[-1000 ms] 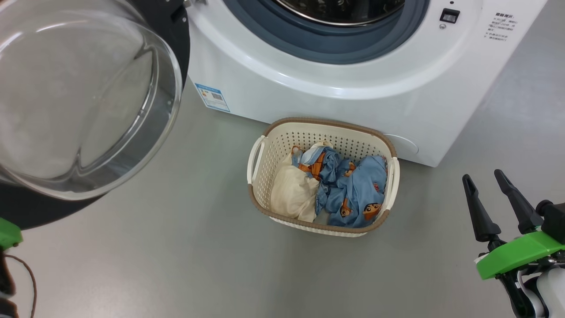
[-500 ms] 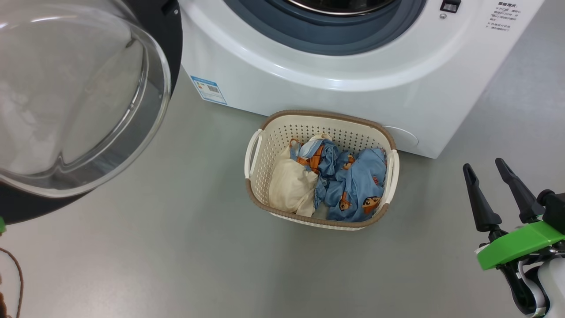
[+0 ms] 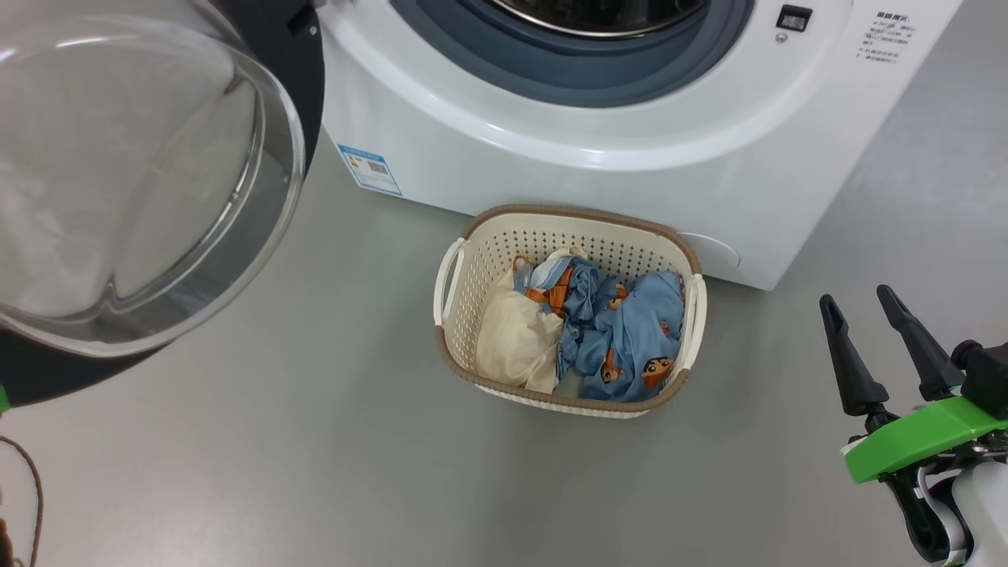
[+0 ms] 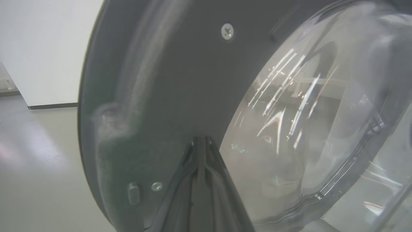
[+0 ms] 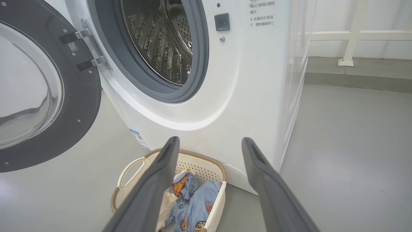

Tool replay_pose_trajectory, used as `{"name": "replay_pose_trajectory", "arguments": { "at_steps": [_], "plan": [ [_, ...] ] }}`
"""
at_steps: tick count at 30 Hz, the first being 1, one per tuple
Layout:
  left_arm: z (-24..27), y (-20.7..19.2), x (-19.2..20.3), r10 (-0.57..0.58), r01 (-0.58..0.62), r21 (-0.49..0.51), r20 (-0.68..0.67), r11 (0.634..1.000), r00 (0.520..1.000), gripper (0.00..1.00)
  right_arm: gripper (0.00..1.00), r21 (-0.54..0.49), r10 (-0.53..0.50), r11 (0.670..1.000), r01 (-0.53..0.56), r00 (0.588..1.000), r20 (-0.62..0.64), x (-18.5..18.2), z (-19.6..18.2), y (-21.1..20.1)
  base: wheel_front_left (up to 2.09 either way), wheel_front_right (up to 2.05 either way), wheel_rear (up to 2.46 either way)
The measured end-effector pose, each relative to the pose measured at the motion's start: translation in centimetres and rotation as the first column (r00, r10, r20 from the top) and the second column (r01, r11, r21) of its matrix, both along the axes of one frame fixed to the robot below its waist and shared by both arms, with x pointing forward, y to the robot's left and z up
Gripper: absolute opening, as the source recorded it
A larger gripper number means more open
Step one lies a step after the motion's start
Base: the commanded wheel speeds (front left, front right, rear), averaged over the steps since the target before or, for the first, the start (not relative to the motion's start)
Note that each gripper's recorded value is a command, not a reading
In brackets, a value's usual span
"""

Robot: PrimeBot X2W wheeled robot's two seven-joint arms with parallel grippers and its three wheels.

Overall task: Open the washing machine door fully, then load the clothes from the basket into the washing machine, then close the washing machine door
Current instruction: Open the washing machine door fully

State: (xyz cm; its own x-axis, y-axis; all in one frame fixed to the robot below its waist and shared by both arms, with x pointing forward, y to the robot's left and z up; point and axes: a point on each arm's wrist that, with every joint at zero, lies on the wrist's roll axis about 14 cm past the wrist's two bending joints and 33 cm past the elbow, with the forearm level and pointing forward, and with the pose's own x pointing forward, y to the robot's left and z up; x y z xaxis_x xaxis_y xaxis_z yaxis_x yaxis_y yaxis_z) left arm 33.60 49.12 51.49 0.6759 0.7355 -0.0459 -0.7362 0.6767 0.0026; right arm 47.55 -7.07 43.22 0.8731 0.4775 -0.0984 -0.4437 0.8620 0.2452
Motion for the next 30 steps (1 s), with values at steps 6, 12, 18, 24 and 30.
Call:
{"name": "replay_pose_trajectory", "arguments": {
  "at_steps": [6,12,18,24,30],
  "plan": [
    [0.0,-1.4,-0.7,-0.043,0.043,-0.009,0.040,0.999,0.998,0.00,1.00,0.009,-0.017,1.000,0.016,0.999,0.028,-0.1,1.4,-0.2,0.00,0.00,0.00],
    [-0.1,-3.6,-0.9,-0.115,0.115,0.021,0.036,0.993,0.993,0.15,1.00,0.017,-0.024,1.000,0.023,0.998,0.053,-0.5,2.6,-0.3,0.00,0.00,0.00],
    [0.1,-5.7,-0.8,-0.180,0.178,0.036,0.057,0.983,0.982,1.00,1.00,0.017,-0.039,0.999,0.038,0.998,0.045,-1.8,2.7,-0.8,0.00,0.00,0.00],
    [0.1,-7.8,-0.5,-0.257,0.254,0.051,0.060,0.966,0.965,1.00,1.00,0.019,-0.063,0.998,0.062,0.996,0.068,-2.3,3.8,-1.7,0.00,0.00,0.00],
    [0.0,-10.1,0.3,-0.321,0.317,0.055,0.071,0.947,0.945,1.00,1.00,0.017,-0.094,0.996,0.093,0.993,0.072,-3.3,4.2,-2.9,0.00,0.00,0.00]
  ]
}}
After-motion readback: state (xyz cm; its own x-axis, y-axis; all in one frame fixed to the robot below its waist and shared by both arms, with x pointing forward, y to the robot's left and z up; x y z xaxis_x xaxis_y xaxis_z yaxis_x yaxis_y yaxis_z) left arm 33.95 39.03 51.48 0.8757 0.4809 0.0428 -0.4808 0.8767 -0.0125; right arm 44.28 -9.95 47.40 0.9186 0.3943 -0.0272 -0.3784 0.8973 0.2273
